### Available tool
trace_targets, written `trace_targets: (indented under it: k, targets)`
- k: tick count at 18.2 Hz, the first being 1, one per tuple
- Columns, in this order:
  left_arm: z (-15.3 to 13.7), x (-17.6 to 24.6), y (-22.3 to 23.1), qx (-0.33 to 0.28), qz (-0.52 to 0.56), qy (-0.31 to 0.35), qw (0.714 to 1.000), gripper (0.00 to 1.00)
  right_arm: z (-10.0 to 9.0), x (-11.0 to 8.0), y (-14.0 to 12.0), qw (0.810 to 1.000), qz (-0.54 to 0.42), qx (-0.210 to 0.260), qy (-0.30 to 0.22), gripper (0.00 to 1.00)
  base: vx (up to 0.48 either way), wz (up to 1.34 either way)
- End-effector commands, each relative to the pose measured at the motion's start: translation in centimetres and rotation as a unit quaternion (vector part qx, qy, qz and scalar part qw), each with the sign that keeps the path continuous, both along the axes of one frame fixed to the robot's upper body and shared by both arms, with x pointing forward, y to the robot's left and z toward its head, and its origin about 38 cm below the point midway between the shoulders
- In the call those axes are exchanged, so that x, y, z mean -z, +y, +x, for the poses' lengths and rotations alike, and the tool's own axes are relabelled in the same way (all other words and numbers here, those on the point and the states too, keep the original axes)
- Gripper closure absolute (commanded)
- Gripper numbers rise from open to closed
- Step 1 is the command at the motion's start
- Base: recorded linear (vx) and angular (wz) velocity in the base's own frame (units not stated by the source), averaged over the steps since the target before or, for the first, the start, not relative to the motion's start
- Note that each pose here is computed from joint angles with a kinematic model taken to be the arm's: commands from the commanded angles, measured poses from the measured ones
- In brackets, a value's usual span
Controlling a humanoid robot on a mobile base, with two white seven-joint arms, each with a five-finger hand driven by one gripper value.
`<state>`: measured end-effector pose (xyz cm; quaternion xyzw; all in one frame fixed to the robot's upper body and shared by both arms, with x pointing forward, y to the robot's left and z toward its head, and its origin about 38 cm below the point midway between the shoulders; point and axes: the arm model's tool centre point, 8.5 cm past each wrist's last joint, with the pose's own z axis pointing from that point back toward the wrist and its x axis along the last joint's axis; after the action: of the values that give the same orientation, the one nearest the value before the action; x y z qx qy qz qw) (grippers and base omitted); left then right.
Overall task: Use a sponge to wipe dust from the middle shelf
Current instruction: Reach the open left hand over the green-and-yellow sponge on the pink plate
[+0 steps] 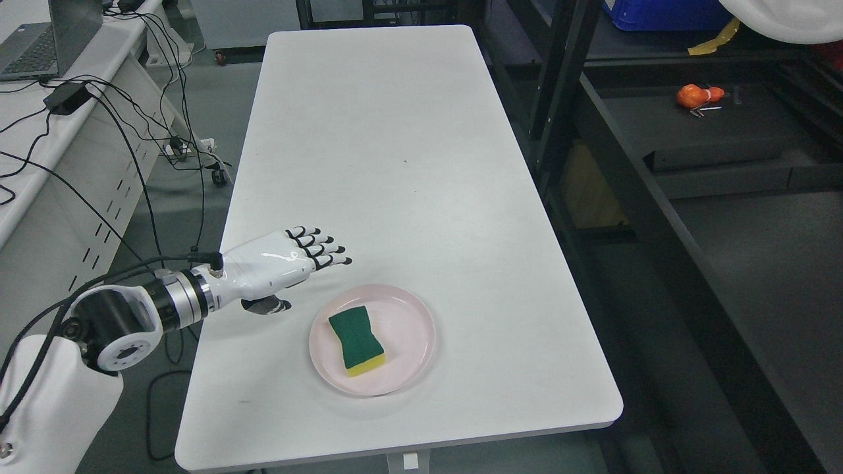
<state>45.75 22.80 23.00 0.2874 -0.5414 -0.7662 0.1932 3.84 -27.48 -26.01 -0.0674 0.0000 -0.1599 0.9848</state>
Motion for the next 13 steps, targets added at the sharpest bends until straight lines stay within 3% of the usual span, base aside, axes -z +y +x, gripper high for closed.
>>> trace_targets:
  k: [1, 6, 13]
  targets:
    - [-2.8, -0.2, -6.4, 0.089, 0.048, -0.017, 0.995, 0.08, 0.6, -0.1, -1.2, 1.000, -0.010, 0.000, -0.009, 0.00, 0.000, 0.00]
    - [-3.1, -0.7, -5.1, 0.083, 0.092, -0.024, 0.992, 0.09, 0.6, -0.1, -1.2, 1.000, -0.010, 0.000, -0.009, 0.00, 0.000, 0.00]
    - [-3.0, 3.2, -5.8, 0.079, 0.141, 0.006, 0.987, 0.10, 0.6, -0.1, -1.2, 1.000, -0.010, 0.000, -0.009, 0.00, 0.000, 0.00]
